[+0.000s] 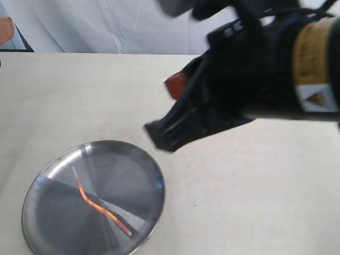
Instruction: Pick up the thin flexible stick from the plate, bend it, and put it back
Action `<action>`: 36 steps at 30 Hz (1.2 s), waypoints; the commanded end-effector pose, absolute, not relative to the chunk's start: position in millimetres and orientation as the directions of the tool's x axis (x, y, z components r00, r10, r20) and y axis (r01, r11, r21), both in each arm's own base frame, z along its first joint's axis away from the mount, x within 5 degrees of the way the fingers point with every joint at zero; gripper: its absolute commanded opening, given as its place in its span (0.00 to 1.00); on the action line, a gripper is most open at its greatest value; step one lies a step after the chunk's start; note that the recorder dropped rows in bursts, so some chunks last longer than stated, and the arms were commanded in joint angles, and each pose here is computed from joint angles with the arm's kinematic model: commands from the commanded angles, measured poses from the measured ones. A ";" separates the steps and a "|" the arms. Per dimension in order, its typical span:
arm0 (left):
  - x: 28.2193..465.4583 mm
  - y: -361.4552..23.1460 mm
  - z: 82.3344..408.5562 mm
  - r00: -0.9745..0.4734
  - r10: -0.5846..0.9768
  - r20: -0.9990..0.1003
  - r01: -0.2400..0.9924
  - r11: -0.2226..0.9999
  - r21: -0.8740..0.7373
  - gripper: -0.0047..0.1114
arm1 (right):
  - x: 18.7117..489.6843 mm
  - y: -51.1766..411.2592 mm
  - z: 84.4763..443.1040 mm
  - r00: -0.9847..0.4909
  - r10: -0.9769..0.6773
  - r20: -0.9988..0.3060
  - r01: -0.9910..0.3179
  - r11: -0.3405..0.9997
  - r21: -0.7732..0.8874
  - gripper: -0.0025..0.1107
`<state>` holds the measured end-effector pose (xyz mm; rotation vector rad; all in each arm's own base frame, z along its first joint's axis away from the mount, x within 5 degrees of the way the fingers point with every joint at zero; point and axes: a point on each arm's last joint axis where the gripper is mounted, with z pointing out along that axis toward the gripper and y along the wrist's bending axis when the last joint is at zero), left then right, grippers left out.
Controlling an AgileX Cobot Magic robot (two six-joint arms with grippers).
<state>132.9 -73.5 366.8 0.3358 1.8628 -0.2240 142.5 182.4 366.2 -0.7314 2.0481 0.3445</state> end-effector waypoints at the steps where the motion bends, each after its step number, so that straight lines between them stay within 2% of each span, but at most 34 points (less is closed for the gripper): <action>1: 131.5 -73.5 368.9 -0.274 0.121 -0.954 0.348 0.937 0.018 0.46 | 135.8 128.6 390.1 -0.467 -0.078 -0.881 -0.345 0.933 0.101 0.01; 6: 131.5 -73.5 368.9 -0.274 0.121 -0.954 0.348 0.937 0.018 0.46 | 137.3 75.3 372.0 -0.431 0.134 -0.892 -0.157 0.963 0.221 0.01; 17: 131.5 -73.6 369.0 -0.273 0.120 -0.954 0.349 0.937 0.018 0.46 | 91.2 6.6 265.5 -0.304 0.509 -0.805 0.115 0.859 0.499 0.01; 27: 131.5 -73.7 369.2 -0.272 0.119 -0.955 0.351 0.936 0.017 0.46 | 60.9 -6.0 203.6 -0.115 0.608 -0.786 0.152 0.792 0.591 0.01; 30: 131.5 -73.7 369.2 -0.272 0.119 -0.955 0.351 0.936 0.017 0.46 | 57.9 -6.6 189.2 -0.111 0.629 -0.769 0.168 0.775 0.609 0.01; 36: 131.5 -73.7 369.2 -0.272 0.119 -0.955 0.351 0.936 0.017 0.46 | 55.5 -8.6 183.9 -0.136 0.640 -0.756 0.219 0.764 0.607 0.01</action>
